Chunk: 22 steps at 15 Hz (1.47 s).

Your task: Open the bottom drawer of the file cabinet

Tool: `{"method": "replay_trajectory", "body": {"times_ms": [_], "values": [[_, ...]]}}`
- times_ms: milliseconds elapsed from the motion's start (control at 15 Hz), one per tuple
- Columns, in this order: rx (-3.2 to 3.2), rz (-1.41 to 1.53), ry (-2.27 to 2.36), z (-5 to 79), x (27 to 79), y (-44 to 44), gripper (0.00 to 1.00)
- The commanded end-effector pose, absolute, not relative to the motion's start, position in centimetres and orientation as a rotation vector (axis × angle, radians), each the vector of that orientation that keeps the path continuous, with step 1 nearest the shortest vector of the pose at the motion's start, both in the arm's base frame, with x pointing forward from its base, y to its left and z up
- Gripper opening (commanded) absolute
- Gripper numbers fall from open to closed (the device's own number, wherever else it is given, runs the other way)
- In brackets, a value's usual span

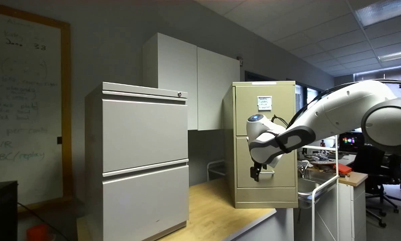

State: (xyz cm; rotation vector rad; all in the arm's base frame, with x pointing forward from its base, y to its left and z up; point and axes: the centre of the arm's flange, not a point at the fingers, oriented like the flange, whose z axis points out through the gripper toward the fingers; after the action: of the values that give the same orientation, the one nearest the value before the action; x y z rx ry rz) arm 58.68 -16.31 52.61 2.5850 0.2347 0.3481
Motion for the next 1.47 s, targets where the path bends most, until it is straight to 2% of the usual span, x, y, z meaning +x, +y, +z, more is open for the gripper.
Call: {"method": "replay_trajectory", "body": {"times_ms": [0, 733, 1400], "values": [[2.522, 0.352, 0.226, 50.8, 59.5, -17.4, 1.00], [2.397, 0.374, 0.215, 46.3, 62.4, -18.8, 1.00], [2.329, 0.400, 0.127, 49.6, 63.6, -23.7, 1.00]]}}
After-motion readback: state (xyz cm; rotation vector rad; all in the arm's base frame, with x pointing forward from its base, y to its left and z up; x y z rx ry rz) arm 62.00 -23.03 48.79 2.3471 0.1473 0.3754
